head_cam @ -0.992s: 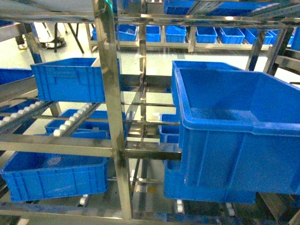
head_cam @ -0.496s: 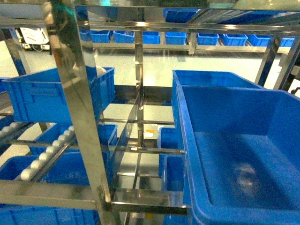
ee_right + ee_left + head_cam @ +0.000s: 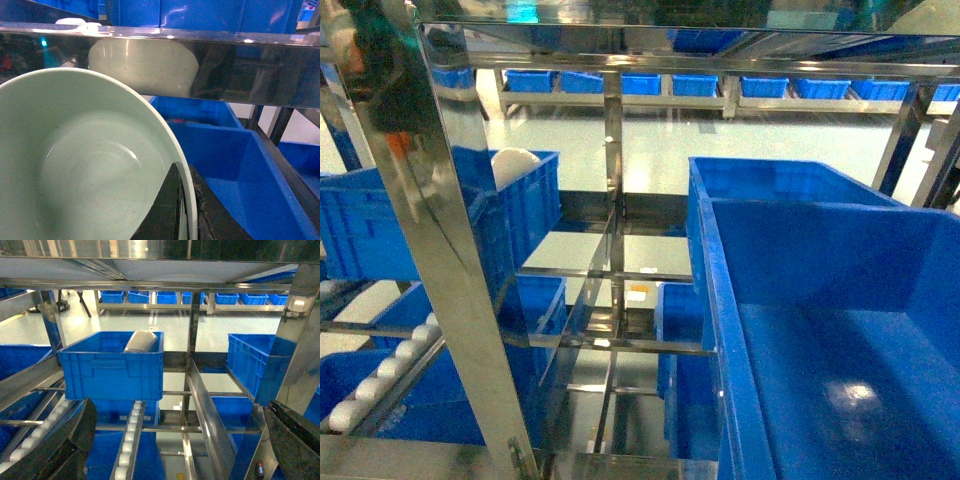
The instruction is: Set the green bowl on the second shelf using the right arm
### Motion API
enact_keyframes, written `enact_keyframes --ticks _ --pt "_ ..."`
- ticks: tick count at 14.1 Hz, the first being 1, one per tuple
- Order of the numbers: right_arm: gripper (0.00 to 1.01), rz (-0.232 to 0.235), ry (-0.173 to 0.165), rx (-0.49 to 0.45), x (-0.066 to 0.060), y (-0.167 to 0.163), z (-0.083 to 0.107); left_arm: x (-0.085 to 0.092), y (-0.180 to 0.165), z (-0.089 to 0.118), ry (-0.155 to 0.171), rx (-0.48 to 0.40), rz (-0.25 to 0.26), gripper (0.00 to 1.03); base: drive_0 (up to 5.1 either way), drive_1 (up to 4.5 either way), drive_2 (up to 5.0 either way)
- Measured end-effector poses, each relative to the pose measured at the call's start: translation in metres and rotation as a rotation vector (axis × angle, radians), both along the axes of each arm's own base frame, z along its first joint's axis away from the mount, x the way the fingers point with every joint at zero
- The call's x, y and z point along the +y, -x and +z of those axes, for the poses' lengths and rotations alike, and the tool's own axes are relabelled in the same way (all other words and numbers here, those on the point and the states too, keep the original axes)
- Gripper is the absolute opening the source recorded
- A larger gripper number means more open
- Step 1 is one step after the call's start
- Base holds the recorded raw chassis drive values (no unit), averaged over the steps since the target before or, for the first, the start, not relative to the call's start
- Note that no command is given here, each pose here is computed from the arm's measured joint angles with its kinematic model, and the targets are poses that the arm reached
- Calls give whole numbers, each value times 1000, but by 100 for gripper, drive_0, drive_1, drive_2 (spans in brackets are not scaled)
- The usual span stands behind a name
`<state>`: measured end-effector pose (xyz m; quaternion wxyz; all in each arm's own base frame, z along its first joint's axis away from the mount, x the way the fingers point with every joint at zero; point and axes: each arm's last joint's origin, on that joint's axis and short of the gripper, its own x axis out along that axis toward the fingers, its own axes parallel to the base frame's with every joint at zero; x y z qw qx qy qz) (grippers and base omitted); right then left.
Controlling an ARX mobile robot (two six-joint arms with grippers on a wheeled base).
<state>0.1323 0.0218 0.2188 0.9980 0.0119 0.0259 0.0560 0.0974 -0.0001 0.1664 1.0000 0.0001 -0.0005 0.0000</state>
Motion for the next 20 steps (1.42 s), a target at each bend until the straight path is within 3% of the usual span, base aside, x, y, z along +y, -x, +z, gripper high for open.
enact_keyframes --ticks 4,10,13,15,17,20 --pt "2 7 7 37 -1 1 -4 0 0 0 0 0 0 98 0 0 0" --pt "2 10 28 207 -13 -8 -43 0 0 0 0 0 0 98 0 0 0" --pt "2 75 58 277 -16 -43 -66 0 0 0 0 0 0 98 0 0 0" --pt "2 84 79 297 -21 -79 -69 0 0 0 0 0 0 98 0 0 0" --pt "2 111 123 396 -24 -126 -86 0 0 0 0 0 0 98 0 0 0" --pt "2 162 158 527 -25 -167 -114 0 0 0 0 0 0 98 0 0 0"
